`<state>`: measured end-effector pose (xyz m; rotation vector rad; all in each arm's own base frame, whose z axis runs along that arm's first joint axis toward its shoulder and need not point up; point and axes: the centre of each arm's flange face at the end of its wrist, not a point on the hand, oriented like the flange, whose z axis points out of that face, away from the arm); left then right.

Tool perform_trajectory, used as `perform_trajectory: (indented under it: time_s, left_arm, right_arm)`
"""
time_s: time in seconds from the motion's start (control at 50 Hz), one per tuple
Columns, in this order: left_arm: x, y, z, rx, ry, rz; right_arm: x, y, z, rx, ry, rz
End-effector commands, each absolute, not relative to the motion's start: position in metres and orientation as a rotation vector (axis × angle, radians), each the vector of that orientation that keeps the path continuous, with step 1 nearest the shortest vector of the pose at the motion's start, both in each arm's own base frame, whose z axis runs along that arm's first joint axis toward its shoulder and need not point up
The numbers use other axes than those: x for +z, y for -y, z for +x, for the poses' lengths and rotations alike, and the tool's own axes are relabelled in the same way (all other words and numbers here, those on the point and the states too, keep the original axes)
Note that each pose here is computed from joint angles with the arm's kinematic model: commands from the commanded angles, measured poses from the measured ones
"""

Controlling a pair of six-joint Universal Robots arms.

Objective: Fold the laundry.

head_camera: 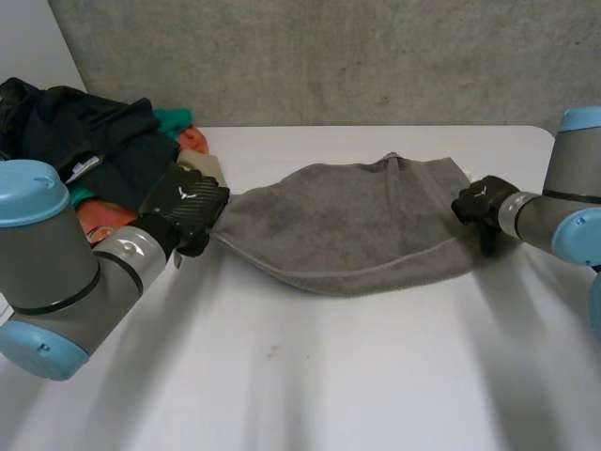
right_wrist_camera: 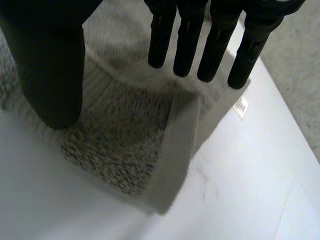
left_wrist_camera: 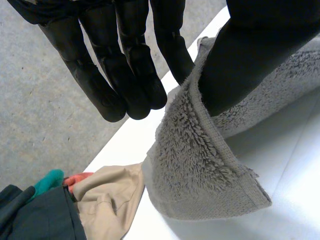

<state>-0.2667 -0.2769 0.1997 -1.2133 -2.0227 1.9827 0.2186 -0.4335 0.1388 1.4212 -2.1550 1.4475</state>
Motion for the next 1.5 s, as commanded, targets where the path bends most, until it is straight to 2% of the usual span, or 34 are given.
perform_trajectory:
  time_s: [0.02,0.12,0.2,0.28,0.34,0.4,0.44,0.52,0.58,0.64,0.8,0.9,0.92,0.96,0.98,1.0,1.02,1.08,1.12,1.2,1.28,1.4,1.5]
  left_arm:
    - [0.193,0.291,-0.265,1.985,2.046,-1.201]
    - [0.202,0.3,-0.265,2.015,2.042,-1.184]
    - [0.211,0.293,-0.263,1.998,2.061,-1.179]
    - [0.222,0.279,-0.256,1.969,2.084,-1.178]
    - [0.225,0.261,-0.247,1.92,2.13,-1.197]
    - [0.22,0.248,-0.234,1.833,2.215,-1.219]
    - [0.209,0.238,-0.224,1.711,2.304,-1.27]
    - [0.196,0.223,-0.214,1.526,2.393,-1.37]
    - [0.191,0.22,-0.214,1.458,2.389,-1.446]
    - [0.185,0.233,-0.221,1.478,2.334,-1.531]
    - [0.196,0.295,-0.265,1.777,2.128,-1.626]
    - [0.248,0.348,-0.292,2.236,1.893,-1.537]
    - [0.278,0.362,-0.297,2.434,1.787,-1.448]
    - [0.31,0.373,-0.298,2.635,1.666,-1.325]
    - [0.325,0.378,-0.298,2.728,1.6,-1.257]
    - [0.357,0.383,-0.295,2.891,1.457,-1.091]
    - [0.37,0.383,-0.294,2.944,1.392,-1.015]
    - [0.406,0.379,-0.289,3.032,1.191,-0.782]
    - [0.408,0.378,-0.287,2.999,1.19,-0.741]
    - [0.391,0.377,-0.286,2.871,1.316,-0.767]
    - [0.358,0.38,-0.283,2.772,1.476,-0.829]
    - [0.295,0.382,-0.273,2.611,1.689,-0.905]
    - [0.238,0.363,-0.274,2.399,1.825,-1.024]
  right_arm:
    - [0.136,0.436,0.214,1.407,2.107,1.436]
    - [0.176,0.436,0.213,1.53,2.082,1.326]
    - [0.204,0.415,0.202,1.581,2.169,1.235]
    - [0.232,0.379,0.176,1.551,2.145,1.258]
    - [0.225,0.363,0.162,1.461,2.142,1.323]
    - [0.211,0.332,0.145,1.239,2.196,1.444]
    - [0.204,0.31,0.134,1.064,2.245,1.538]
    - [0.195,0.288,0.13,0.922,2.29,1.629]
    - [0.192,0.291,0.13,0.956,2.285,1.6]
    - [0.194,0.302,0.133,1.057,2.247,1.53]
    - [0.2,0.345,0.162,1.339,2.12,1.406]
    - [0.246,0.397,0.176,1.659,1.905,1.155]
    - [0.271,0.413,0.178,1.807,1.817,1.025]
    - [0.302,0.425,0.18,1.971,1.71,0.889]
    - [0.315,0.43,0.18,2.047,1.662,0.826]
    - [0.337,0.435,0.179,2.188,1.57,0.718]
    - [0.344,0.435,0.18,2.239,1.537,0.688]
    - [0.373,0.43,0.181,2.425,1.39,0.578]
    - [0.379,0.428,0.181,2.461,1.337,0.566]
    - [0.369,0.418,0.19,2.473,1.348,0.629]
    - [0.348,0.415,0.2,2.447,1.419,0.706]
    - [0.294,0.415,0.201,2.302,1.622,0.819]
    - [0.243,0.404,0.203,2.137,1.81,0.969]
